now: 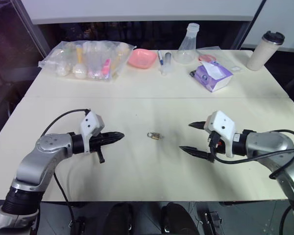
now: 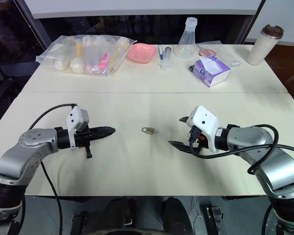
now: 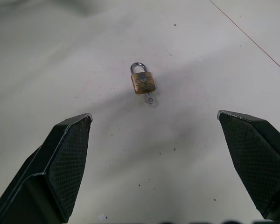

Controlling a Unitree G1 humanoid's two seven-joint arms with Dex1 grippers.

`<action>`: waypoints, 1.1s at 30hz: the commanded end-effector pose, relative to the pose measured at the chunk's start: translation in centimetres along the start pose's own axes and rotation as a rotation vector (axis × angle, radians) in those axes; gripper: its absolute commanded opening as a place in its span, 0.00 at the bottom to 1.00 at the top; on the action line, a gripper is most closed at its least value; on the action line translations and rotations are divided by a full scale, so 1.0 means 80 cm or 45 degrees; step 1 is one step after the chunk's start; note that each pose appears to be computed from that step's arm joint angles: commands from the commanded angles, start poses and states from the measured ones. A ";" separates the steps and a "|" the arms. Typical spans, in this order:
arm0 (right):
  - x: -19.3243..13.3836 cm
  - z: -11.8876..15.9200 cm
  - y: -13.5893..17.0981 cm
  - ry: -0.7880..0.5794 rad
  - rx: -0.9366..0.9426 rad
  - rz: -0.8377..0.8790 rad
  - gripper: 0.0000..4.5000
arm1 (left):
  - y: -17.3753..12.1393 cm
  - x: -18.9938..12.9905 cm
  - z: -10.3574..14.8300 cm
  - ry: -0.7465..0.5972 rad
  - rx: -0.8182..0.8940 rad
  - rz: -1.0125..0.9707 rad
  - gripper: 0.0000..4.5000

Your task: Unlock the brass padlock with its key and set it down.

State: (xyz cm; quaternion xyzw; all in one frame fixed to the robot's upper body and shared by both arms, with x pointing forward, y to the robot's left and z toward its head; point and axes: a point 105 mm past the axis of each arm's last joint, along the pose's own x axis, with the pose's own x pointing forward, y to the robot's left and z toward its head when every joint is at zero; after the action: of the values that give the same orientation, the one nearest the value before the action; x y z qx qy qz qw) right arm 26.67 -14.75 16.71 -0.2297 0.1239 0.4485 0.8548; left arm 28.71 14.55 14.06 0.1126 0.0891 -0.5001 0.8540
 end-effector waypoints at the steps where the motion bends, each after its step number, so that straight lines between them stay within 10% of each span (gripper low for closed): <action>1: -0.003 0.015 0.002 -0.041 -0.055 -0.008 0.99 | 0.003 -0.001 0.018 -0.046 0.053 0.021 0.00; 29: -0.004 0.013 0.005 -0.035 -0.059 -0.057 0.99 | 0.008 0.020 0.015 0.023 0.213 -0.245 0.00; 33: -0.005 0.013 0.008 -0.031 -0.057 -0.072 1.00 | 0.014 0.039 0.007 0.047 0.266 -0.344 0.29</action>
State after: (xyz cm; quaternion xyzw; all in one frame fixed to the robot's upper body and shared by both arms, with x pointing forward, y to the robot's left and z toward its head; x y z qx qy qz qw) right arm 26.27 -14.49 16.64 -0.2389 0.1176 0.4300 0.8627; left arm 31.05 12.63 13.76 0.1725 0.0777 -0.6018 0.7759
